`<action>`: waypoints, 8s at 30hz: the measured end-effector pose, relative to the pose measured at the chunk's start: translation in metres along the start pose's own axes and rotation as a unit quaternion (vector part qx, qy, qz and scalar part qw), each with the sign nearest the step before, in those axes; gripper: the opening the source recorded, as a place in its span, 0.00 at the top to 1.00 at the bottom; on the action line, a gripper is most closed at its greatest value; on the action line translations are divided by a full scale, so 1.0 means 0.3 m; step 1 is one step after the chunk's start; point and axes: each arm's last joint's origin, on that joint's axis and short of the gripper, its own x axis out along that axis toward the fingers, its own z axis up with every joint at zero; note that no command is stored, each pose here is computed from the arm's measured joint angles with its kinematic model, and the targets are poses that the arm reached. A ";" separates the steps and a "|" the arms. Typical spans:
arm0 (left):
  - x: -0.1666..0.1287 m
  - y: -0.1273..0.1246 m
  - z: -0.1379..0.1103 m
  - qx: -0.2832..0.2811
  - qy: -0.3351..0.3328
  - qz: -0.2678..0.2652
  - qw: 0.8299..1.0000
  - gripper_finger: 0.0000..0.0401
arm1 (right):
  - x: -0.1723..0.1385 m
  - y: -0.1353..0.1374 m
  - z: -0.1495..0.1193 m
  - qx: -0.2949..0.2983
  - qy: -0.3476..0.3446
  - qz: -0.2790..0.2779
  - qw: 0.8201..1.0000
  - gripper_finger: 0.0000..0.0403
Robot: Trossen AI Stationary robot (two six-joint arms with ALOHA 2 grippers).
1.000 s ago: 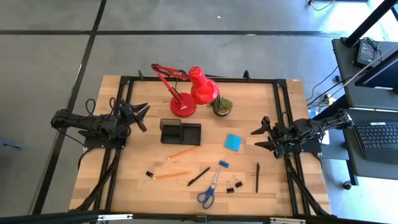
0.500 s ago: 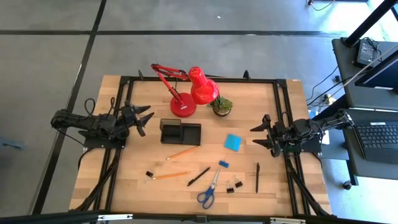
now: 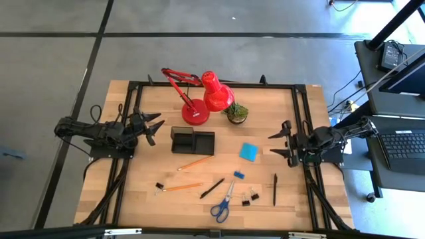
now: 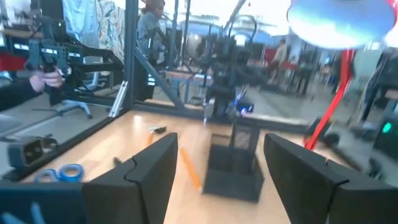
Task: Pick and place office supplies into organizer
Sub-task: Put the left black binder clip into the black desk organizer
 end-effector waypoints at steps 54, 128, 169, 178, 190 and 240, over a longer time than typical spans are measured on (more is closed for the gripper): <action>0.216 -0.461 0.344 0.179 0.493 -0.150 0.838 0.55 | 0.000 0.003 -0.018 -0.001 0.028 0.006 1.000 0.40; 0.170 -0.696 -0.142 -0.174 0.761 0.252 0.572 0.49 | -0.001 0.003 -0.018 -0.056 0.027 0.006 0.998 0.40; 0.172 -0.698 -0.141 -0.131 0.776 0.189 0.587 0.49 | -0.001 0.003 -0.018 -0.057 0.027 0.006 0.998 0.40; 0.173 -0.698 -0.141 -0.133 0.775 0.192 0.587 0.47 | -0.001 0.003 -0.018 -0.057 0.027 0.006 0.998 0.40; 0.173 -0.699 -0.141 -0.136 0.776 0.191 0.586 0.29 | -0.001 0.003 -0.018 -0.057 0.027 0.006 0.998 0.40; 0.133 -0.677 -0.208 -0.233 0.744 0.275 0.562 0.30 | -0.001 0.003 -0.018 -0.045 0.027 0.006 0.999 0.40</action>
